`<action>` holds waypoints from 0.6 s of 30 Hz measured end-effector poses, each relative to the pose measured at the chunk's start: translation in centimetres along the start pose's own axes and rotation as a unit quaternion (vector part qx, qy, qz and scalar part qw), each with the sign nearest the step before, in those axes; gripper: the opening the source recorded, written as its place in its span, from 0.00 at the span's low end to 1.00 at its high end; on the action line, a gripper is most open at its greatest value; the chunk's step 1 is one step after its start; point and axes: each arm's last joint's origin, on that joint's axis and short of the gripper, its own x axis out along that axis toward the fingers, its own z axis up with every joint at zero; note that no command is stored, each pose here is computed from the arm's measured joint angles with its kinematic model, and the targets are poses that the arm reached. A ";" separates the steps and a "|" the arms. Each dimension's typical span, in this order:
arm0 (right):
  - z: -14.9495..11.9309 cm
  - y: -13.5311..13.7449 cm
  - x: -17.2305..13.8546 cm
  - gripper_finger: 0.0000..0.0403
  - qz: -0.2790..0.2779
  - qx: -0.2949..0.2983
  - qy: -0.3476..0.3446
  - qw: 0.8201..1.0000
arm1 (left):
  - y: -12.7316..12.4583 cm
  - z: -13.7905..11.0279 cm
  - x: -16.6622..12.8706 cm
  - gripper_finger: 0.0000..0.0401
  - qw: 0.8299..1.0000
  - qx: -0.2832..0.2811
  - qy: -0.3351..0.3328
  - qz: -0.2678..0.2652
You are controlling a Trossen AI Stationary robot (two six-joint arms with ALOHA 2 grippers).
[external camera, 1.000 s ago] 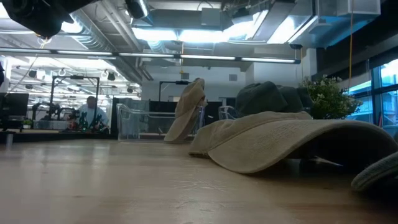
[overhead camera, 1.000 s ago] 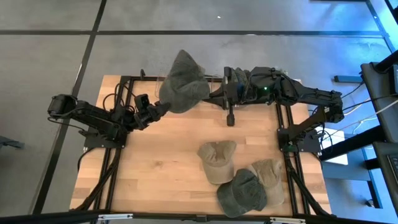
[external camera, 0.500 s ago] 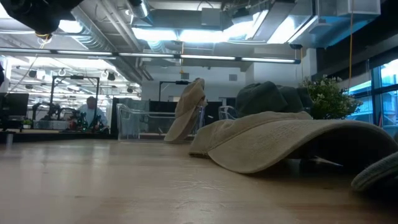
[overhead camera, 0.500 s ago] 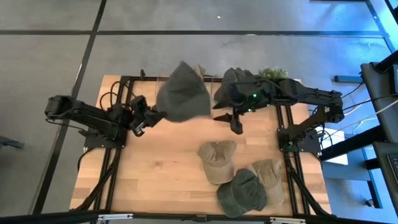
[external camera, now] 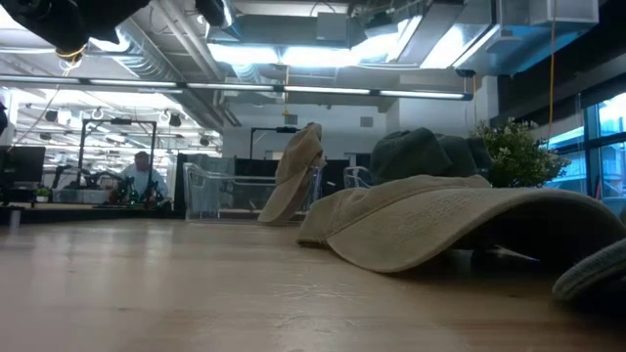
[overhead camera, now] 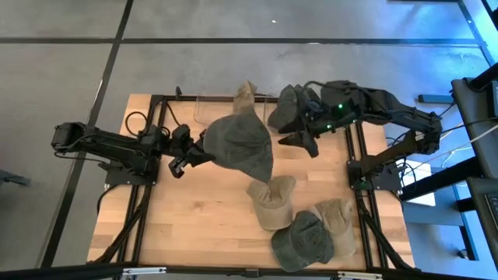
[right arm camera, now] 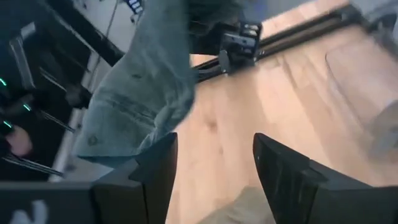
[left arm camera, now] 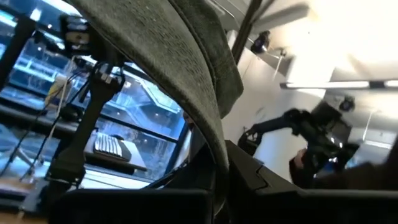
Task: Pick & Place hat
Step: Put the black cap into the right transparent bin
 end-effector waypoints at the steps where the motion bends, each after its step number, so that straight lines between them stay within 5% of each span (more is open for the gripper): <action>1: 0.0 -0.2 -0.2 0.52 0.003 0.019 0.003 1.000 | 0.0 0.0 0.0 0.02 1.000 0.010 0.000 -0.002; 7: 0.9 -0.9 0.4 0.49 0.053 0.093 0.000 0.994 | 0.0 0.2 0.0 0.02 0.998 0.069 -0.006 -0.003; 18: 2.1 -0.9 2.9 0.49 0.107 0.090 -0.016 0.990 | 0.4 0.6 -0.2 0.02 0.995 0.099 -0.019 0.010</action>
